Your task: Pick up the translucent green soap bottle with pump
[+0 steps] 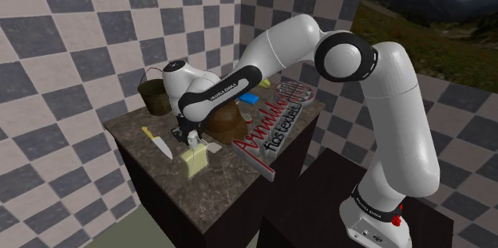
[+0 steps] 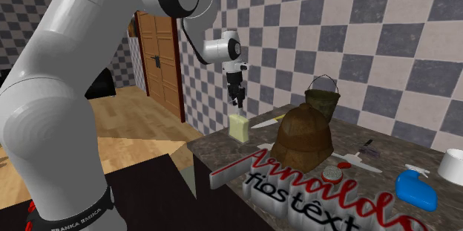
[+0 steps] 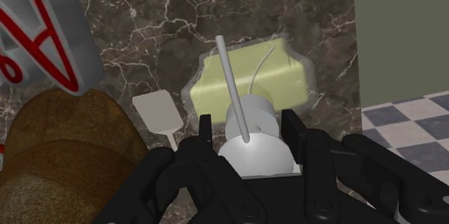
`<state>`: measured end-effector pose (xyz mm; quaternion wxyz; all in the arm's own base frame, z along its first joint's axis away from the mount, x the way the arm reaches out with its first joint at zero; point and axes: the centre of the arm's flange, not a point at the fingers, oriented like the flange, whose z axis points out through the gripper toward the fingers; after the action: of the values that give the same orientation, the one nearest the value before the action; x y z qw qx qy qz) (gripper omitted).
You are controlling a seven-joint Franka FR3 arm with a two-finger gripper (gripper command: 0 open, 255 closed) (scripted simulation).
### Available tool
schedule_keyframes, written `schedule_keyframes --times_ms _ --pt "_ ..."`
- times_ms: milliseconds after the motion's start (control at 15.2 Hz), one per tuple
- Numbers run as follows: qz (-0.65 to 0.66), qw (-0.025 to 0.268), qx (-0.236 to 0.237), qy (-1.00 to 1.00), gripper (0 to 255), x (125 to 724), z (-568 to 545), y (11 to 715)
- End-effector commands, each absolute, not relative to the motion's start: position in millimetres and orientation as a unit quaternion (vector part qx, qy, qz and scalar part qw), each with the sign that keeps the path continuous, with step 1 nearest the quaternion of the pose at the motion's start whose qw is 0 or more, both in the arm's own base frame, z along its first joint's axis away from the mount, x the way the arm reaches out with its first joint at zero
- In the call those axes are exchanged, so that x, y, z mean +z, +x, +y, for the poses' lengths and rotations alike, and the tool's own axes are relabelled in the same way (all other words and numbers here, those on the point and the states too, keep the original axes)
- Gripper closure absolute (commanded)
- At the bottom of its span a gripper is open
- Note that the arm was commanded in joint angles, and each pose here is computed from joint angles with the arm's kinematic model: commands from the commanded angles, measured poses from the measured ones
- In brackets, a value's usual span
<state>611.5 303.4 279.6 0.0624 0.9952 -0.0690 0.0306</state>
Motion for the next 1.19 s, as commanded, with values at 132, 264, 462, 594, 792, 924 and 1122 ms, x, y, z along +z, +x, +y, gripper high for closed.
schedule_keyframes --times_ms 132,264,462,594,792,924,1122 --pt "-0.069 0.062 0.031 0.995 255 279 303 612" --pt "-0.069 0.062 0.031 0.995 255 279 303 611" --pt "-0.069 0.062 0.031 0.995 255 279 303 612" --pt "-0.069 0.062 0.031 0.995 255 289 303 612" --pt "-0.069 0.062 0.031 0.995 255 305 303 612" --pt "-0.069 0.062 0.031 0.995 255 316 303 612" --pt "-0.069 0.062 0.031 0.995 255 331 303 612"
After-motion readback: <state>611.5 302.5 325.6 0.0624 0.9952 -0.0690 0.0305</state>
